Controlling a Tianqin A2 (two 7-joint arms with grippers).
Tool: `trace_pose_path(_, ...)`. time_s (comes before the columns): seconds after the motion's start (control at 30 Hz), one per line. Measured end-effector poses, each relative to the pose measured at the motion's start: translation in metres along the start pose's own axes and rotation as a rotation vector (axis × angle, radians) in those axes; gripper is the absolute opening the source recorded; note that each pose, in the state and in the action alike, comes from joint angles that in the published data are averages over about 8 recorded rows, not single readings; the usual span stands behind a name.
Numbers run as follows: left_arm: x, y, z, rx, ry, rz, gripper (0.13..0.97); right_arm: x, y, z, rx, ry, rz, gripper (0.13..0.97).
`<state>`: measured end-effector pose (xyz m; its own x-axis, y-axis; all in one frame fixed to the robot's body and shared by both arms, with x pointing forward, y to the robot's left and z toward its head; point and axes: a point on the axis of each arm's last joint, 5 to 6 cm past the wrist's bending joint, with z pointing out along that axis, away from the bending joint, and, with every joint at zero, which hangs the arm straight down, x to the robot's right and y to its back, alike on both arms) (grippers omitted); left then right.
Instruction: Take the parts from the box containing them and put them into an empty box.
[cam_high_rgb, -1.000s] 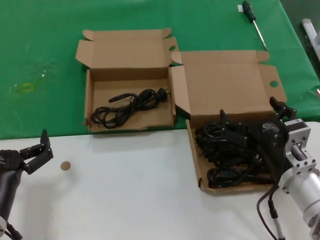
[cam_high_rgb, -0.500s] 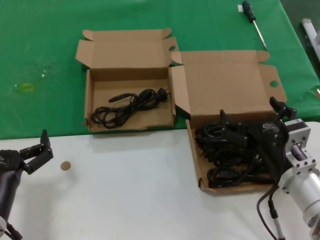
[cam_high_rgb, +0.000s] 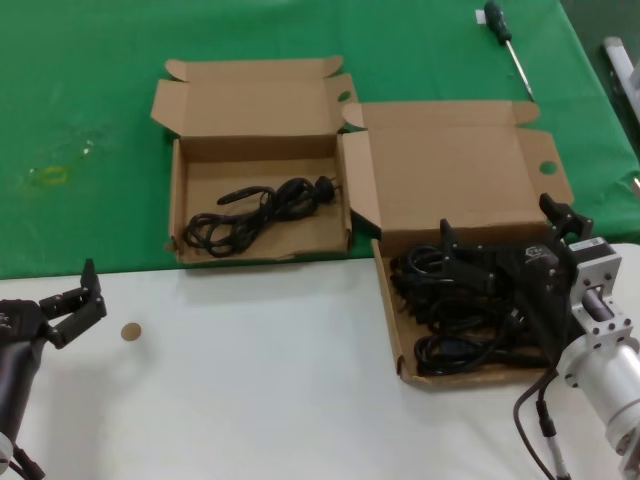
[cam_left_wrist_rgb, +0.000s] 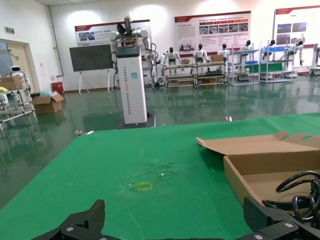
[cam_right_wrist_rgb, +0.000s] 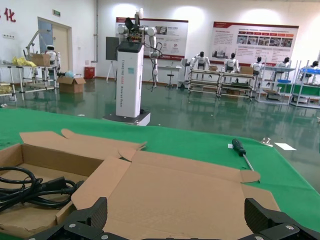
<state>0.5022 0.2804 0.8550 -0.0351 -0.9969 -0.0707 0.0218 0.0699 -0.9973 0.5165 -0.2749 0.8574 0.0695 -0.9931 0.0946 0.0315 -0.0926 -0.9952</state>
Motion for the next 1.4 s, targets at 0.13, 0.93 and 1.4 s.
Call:
trace_pose_path(0.13,0.0000,0.0000,0.0000,0.000,0.000,0.000,0.966,0.0000,0.0000,0.0000,0.000,0.000,0.000,0.966)
trace_pose_path(0.93,0.0000,0.0000,0.0000,0.000,0.000,0.000,0.966,0.0000,0.0000,0.0000,0.000,0.000,0.000,0.966)
trace_pose_path(1.4,0.0000,0.0000,0.0000,0.000,0.000,0.000,0.966,0.0000,0.0000,0.0000,0.000,0.000,0.000,0.966)
